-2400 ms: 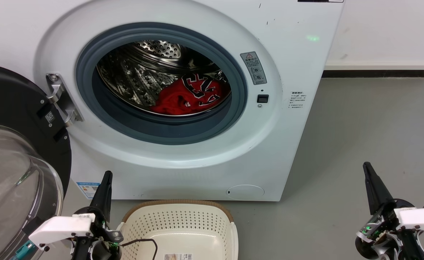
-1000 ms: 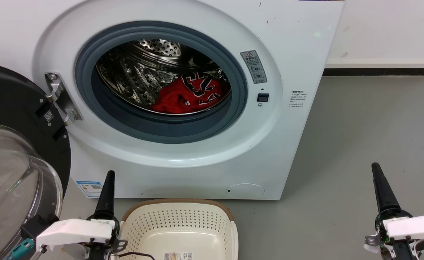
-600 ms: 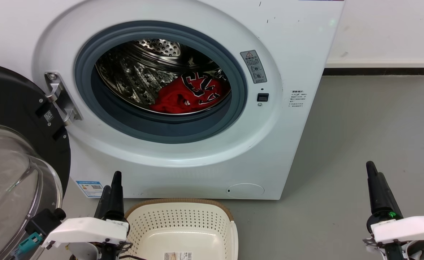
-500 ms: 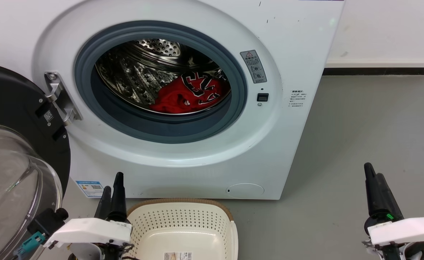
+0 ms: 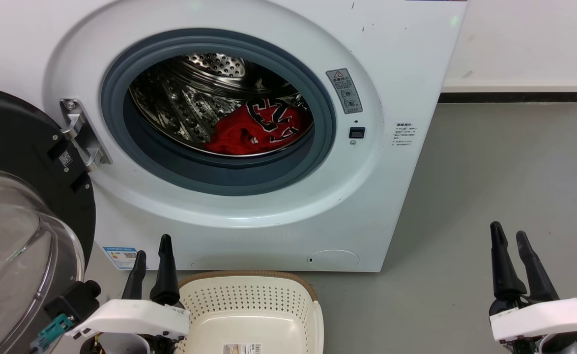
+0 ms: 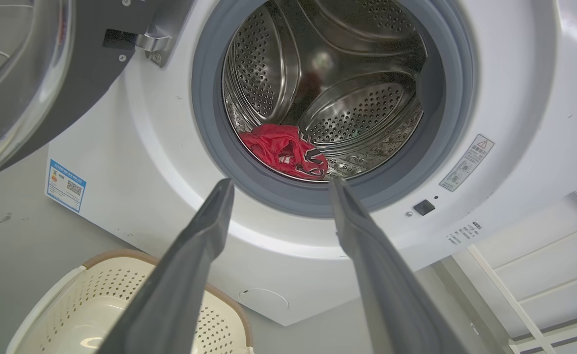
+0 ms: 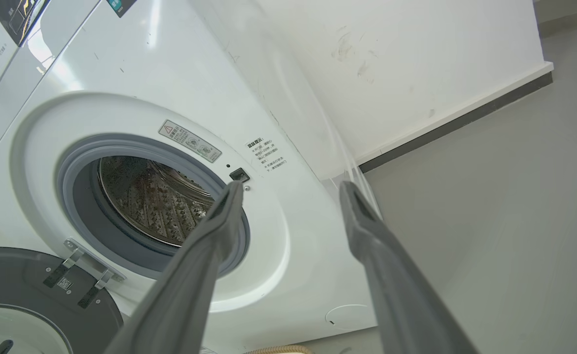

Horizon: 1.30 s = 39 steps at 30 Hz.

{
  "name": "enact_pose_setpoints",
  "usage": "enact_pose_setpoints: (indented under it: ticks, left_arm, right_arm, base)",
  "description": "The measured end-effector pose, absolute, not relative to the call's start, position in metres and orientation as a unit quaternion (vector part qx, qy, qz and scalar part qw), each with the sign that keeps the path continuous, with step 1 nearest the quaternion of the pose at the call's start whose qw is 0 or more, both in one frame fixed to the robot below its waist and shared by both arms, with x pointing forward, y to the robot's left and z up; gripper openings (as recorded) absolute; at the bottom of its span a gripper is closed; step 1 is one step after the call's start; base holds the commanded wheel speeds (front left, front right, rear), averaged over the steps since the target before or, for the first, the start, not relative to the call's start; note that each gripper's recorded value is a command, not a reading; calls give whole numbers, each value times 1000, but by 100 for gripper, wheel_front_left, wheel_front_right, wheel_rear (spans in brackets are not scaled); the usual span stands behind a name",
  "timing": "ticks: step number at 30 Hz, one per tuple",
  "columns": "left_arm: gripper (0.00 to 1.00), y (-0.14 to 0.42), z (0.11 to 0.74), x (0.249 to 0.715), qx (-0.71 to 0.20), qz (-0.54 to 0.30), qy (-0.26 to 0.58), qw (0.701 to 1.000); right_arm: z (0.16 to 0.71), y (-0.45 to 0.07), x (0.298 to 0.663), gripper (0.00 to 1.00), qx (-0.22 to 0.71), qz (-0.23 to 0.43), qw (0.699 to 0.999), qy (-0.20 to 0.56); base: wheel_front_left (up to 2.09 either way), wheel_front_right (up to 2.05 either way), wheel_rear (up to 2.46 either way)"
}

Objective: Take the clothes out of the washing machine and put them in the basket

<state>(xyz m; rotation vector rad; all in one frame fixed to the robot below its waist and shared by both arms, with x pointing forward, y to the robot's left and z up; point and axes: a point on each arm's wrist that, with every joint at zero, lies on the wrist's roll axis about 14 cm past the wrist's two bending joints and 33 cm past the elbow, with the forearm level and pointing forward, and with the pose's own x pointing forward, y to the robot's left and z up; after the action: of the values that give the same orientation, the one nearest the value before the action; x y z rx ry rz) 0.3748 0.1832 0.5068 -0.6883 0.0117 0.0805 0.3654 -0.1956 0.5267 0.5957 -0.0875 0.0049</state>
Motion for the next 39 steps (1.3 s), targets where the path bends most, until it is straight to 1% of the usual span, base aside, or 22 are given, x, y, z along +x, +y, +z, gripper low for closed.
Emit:
enact_pose_setpoints:
  ticks: [20,39]
  left_arm:
    - [100,178,513,369,-228,34,-17,973]
    - [100,173,517,365,-143,27,-36,989]
  right_arm:
    - [538,-189,357,100,174,17,982,-67]
    - [548,-182,352,100,71,30,993,-91]
  base:
    - [0,0,0]
    - [0,0,0]
